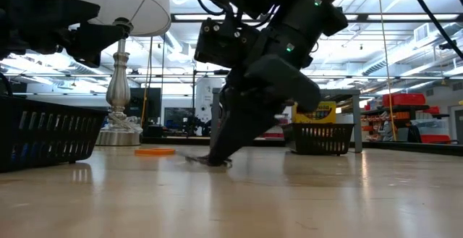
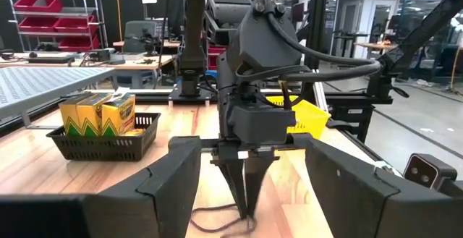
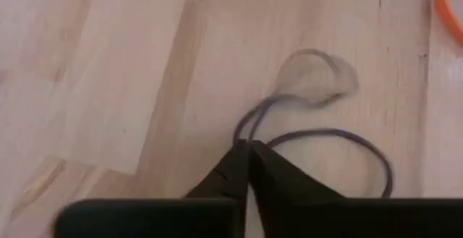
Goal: Pick & Place Office Desk Supplies
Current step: Put the brown rubber band into the yellow bin
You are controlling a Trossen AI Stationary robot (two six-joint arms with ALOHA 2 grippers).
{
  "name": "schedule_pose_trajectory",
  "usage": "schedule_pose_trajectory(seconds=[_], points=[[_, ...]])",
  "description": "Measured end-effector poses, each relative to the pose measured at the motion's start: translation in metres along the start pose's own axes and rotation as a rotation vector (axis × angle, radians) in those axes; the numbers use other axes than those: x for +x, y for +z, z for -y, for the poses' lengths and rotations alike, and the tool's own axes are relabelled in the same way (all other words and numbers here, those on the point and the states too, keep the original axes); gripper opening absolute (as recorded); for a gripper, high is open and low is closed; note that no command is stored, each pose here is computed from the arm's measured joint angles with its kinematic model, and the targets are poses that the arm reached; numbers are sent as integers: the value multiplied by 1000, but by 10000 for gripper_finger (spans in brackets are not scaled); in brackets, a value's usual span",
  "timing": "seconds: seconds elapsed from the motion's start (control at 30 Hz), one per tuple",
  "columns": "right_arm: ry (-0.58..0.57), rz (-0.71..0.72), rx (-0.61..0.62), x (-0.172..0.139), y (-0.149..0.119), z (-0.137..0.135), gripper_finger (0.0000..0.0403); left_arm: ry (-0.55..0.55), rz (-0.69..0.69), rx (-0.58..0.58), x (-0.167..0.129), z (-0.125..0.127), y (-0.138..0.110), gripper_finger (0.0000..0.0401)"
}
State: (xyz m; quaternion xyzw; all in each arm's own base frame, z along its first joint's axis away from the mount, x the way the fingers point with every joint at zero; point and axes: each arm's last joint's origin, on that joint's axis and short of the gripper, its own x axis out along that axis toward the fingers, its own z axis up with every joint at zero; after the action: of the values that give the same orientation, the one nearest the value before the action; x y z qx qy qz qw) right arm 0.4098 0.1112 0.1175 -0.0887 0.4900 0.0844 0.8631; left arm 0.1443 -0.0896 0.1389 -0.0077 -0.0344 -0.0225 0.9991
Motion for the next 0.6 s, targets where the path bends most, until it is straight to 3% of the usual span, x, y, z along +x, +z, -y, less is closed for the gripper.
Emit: schedule_pose_trajectory(seconds=[0.07,0.3,0.6], points=[[3,0,-4,0,0,-3,12,0,0,0,0,0,0,252],[-20,-8,-1,-10,1,-11,3,5,-17,6,0,0,-2,252],[-11,-95,0,-67,19,-40,1,22,-42,6,0,-1,-5,252]])
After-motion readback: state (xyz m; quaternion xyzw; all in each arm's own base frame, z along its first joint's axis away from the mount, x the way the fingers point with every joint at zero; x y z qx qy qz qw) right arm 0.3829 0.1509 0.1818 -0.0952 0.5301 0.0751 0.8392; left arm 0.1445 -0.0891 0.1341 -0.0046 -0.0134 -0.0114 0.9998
